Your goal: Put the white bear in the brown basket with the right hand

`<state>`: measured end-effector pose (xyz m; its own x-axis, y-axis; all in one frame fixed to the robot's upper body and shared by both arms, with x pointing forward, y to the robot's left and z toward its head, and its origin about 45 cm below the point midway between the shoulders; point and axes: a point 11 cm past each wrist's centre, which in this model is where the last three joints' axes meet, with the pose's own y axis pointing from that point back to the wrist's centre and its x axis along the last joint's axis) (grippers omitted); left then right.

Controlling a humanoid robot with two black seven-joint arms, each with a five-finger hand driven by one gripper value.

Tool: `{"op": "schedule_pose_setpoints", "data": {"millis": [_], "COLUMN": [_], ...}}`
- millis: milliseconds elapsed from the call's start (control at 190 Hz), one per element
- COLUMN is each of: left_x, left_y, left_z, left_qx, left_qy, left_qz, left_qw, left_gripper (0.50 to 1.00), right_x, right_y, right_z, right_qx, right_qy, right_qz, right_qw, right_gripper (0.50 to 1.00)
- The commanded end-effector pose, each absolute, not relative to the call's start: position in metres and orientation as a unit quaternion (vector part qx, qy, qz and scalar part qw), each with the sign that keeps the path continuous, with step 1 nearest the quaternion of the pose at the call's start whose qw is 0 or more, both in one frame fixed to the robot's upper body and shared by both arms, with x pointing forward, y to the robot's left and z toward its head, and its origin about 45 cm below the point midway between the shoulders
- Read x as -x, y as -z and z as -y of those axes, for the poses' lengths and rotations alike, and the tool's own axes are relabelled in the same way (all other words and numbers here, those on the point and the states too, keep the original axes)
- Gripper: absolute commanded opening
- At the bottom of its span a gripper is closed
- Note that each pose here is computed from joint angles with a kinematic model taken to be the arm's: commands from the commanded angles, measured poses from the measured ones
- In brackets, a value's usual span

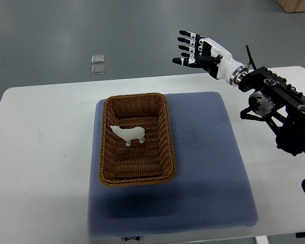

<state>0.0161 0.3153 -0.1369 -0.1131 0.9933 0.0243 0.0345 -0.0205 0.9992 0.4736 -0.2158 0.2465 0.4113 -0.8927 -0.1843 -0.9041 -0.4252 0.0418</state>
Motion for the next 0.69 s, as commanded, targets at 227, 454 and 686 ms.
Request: {"op": "schedule_pose_setpoints", "data": {"millis": [227,454,686], "left_x": [-0.016,-0.016,-0.016], "left_y": [0.137,0.137,0.137], "left_z": [-0.316,-0.315,-0.315], "left_qx": [-0.485,-0.484,-0.485], "left_qy": [-0.525,-0.525,-0.525], "left_qz": [-0.53,-0.53,-0.53], "left_qw": [0.457,0.457,0.457], "left_gripper": [1.0,1.0,1.0], "right_x": [-0.461,-0.462,-0.464], "right_y": [-0.203,-0.192,-0.195], "right_z": [0.252,0.27,0.273], "right_qx": [0.729,0.66,0.646], "right_qy": [-0.264,-0.332,-0.346], "right_qz": [-0.607,-0.624,-0.621], "right_qw": [0.176,0.256,0.278], "right_gripper": [0.921,0.924,0.924]}}
